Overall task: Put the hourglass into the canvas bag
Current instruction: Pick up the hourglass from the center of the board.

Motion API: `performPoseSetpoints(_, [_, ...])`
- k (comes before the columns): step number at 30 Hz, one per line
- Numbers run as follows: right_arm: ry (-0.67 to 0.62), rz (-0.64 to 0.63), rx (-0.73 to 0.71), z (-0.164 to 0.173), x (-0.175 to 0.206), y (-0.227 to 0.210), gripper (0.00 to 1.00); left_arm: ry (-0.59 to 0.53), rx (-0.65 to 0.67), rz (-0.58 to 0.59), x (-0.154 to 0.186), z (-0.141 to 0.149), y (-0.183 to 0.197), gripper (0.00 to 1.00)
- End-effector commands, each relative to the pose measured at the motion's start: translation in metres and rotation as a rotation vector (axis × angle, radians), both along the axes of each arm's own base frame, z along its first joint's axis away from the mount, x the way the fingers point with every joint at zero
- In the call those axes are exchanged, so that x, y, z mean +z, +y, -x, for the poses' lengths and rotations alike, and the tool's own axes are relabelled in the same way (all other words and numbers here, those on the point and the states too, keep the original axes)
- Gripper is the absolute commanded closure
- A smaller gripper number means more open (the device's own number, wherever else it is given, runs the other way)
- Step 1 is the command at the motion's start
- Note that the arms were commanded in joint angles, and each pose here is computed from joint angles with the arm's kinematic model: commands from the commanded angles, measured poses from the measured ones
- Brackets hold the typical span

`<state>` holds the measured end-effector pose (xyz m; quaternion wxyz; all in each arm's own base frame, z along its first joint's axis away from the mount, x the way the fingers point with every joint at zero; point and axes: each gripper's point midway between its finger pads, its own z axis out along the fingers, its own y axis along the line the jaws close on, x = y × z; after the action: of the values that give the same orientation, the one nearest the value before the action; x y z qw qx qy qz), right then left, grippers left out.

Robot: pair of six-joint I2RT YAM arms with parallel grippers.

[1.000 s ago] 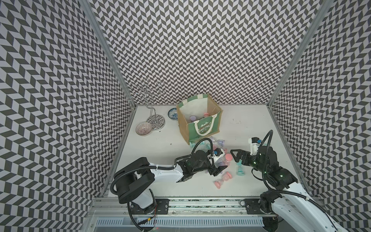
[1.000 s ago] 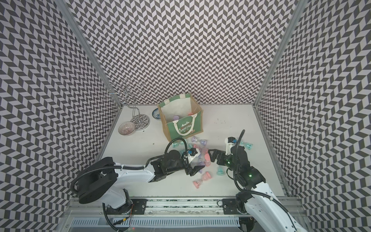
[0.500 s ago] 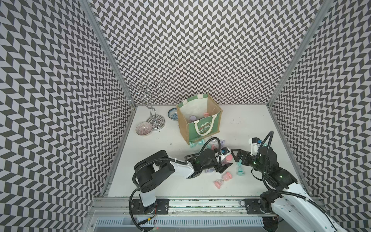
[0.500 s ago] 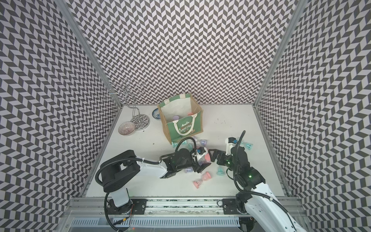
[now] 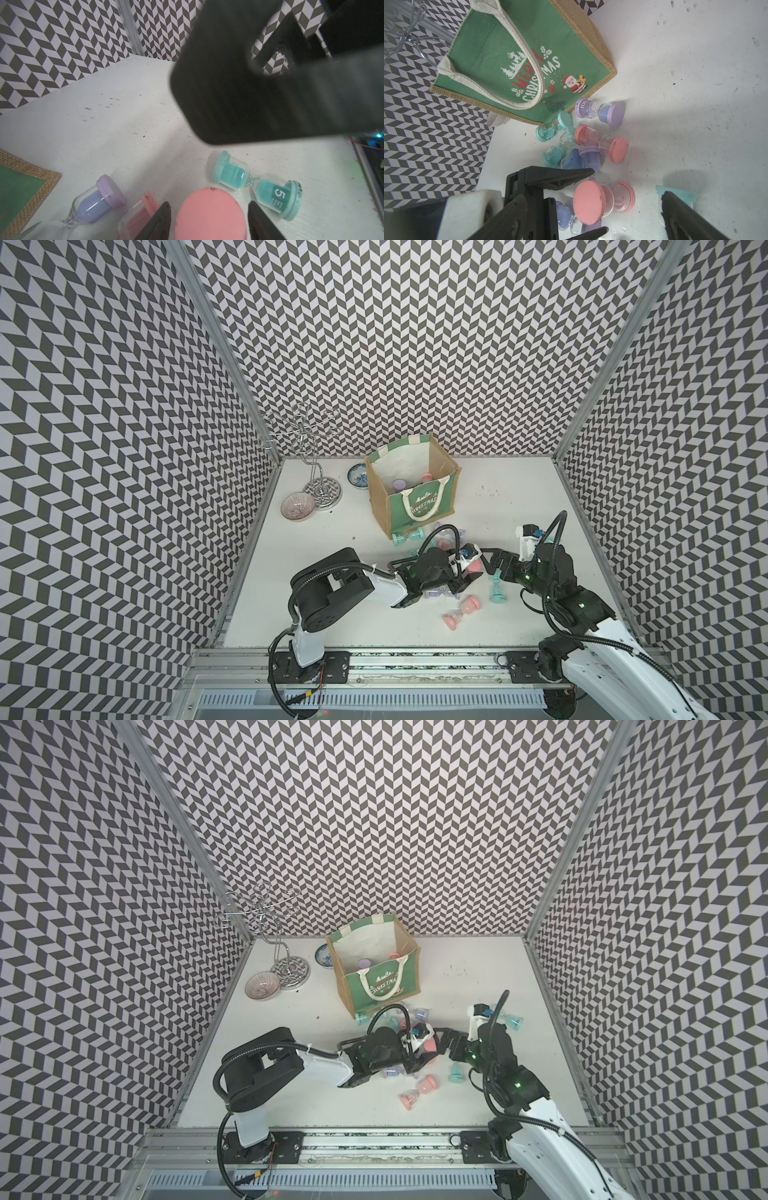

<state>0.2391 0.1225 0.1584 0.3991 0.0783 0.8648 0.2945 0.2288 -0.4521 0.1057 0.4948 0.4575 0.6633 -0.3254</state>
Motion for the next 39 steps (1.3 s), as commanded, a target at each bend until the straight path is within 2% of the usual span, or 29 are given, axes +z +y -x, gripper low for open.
performPoseSetpoints(1, [-0.063, 0.001, -0.029, -0.007, 0.014, -0.005, 0.01, -0.034, -0.012, 0.045, 0.012, 0.000, -0.009, 0.44])
performPoseSetpoints(12, [-0.071, -0.001, -0.032, -0.007, 0.017, -0.006, 0.01, -0.040, -0.019, 0.060, 0.022, 0.001, -0.012, 0.56])
performPoseSetpoints(24, [-0.105, 0.000, -0.052, -0.005, 0.031, -0.011, 0.01, -0.065, -0.003, 0.135, 0.064, 0.004, -0.005, 0.62])
performPoseSetpoints(32, [-0.178, -0.024, -0.003, -0.005, 0.063, -0.003, 0.01, -0.100, 0.077, 0.184, 0.108, 0.003, 0.019, 0.66])
performPoseSetpoints(39, [-0.268, -0.087, 0.118, -0.001, 0.103, 0.017, 0.01, -0.096, 0.201, 0.176, 0.139, -0.006, 0.049, 0.67])
